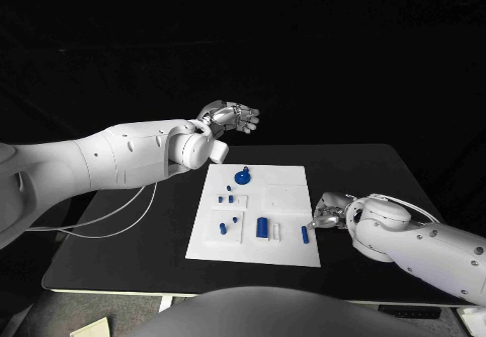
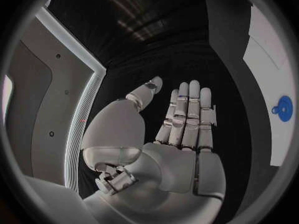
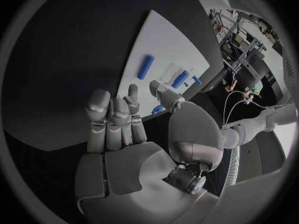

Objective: Assemble the parts on the task board

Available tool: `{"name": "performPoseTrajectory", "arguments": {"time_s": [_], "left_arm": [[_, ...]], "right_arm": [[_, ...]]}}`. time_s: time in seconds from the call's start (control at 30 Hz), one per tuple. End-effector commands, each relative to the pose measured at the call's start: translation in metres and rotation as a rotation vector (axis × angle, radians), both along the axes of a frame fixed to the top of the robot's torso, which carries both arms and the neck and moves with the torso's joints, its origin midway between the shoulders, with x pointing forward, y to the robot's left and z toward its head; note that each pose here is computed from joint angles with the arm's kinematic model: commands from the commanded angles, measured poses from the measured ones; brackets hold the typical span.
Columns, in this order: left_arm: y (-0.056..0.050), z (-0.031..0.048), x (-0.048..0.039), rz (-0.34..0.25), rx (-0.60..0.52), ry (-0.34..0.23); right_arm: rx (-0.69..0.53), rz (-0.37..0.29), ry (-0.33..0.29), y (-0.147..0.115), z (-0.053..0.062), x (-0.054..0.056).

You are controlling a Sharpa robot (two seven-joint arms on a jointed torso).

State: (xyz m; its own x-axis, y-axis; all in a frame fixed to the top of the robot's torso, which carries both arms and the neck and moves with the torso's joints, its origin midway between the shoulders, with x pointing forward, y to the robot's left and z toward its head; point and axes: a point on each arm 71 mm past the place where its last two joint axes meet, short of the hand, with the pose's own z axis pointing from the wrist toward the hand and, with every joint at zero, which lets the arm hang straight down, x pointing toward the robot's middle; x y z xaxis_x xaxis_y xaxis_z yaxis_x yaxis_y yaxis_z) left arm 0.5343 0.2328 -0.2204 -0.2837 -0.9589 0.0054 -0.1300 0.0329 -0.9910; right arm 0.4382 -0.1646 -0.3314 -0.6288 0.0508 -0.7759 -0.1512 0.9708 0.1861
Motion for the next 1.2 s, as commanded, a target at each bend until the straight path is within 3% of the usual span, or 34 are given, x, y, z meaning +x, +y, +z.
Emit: {"name": "performPoseTrajectory", "arguments": {"time_s": [0.03,0.5,1.0,1.2], "left_arm": [[-0.002,0.0007,-0.0003,-0.018,-0.006,-0.005],[-0.004,0.0002,-0.0008,-0.025,-0.007,-0.002],[-0.003,0.0002,-0.0010,-0.024,-0.004,-0.003],[-0.003,0.0002,-0.0009,-0.026,-0.005,-0.004]], "right_arm": [[0.009,-0.002,0.030,0.006,-0.006,-0.004],[-0.037,0.020,0.076,0.014,-0.022,-0.006],[-0.105,0.062,0.081,0.018,-0.032,-0.009],[-0.150,0.101,0.051,0.024,-0.039,-0.012]]}}
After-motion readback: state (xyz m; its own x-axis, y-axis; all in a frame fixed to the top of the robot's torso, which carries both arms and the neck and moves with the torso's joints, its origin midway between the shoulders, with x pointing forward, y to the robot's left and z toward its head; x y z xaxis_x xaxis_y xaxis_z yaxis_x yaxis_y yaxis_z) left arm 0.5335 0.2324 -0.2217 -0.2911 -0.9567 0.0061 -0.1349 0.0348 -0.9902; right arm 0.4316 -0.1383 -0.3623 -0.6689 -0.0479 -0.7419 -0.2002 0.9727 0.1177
